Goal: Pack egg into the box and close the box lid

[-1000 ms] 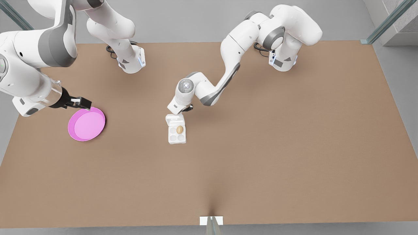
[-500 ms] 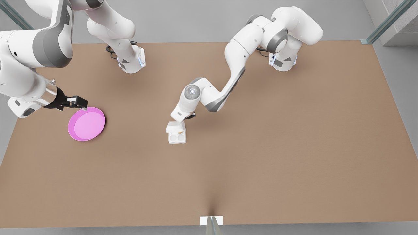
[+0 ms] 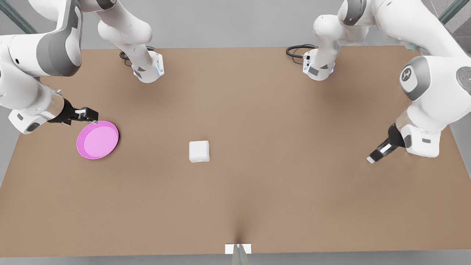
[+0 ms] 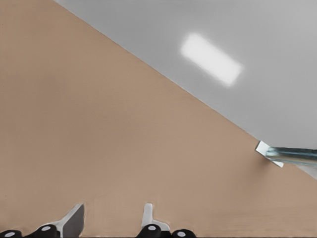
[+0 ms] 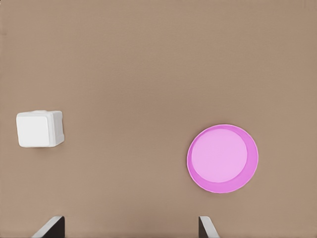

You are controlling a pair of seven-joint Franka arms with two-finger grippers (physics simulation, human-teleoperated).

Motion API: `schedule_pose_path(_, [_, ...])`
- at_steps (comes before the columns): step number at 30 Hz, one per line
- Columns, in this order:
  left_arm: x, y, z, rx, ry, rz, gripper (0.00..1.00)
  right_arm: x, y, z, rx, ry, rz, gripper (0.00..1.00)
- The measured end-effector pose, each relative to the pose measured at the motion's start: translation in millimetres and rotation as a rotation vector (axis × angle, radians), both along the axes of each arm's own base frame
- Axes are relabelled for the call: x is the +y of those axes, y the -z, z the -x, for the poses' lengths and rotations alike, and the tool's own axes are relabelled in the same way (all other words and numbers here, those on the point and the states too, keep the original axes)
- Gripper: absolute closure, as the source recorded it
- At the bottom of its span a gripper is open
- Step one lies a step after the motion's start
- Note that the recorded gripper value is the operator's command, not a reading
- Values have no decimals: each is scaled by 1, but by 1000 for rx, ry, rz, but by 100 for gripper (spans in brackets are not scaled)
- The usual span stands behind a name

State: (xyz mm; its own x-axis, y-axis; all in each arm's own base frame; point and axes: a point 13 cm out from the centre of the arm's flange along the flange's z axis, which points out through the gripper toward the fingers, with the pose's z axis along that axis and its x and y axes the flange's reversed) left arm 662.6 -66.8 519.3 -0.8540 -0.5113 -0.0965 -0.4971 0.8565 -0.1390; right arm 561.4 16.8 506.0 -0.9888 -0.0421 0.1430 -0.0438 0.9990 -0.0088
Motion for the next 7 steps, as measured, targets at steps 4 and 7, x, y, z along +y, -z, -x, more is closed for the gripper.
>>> schedule_pose_path(4, [24, 11, 66, 142, 199, -88, 0, 1, 5, -2, 7, -9, -5, 0])
schedule_pose_path(7, [30, 17, 80, 193, 323, -123, 0, 1, 5, -2, 7, -10, -7, 0])
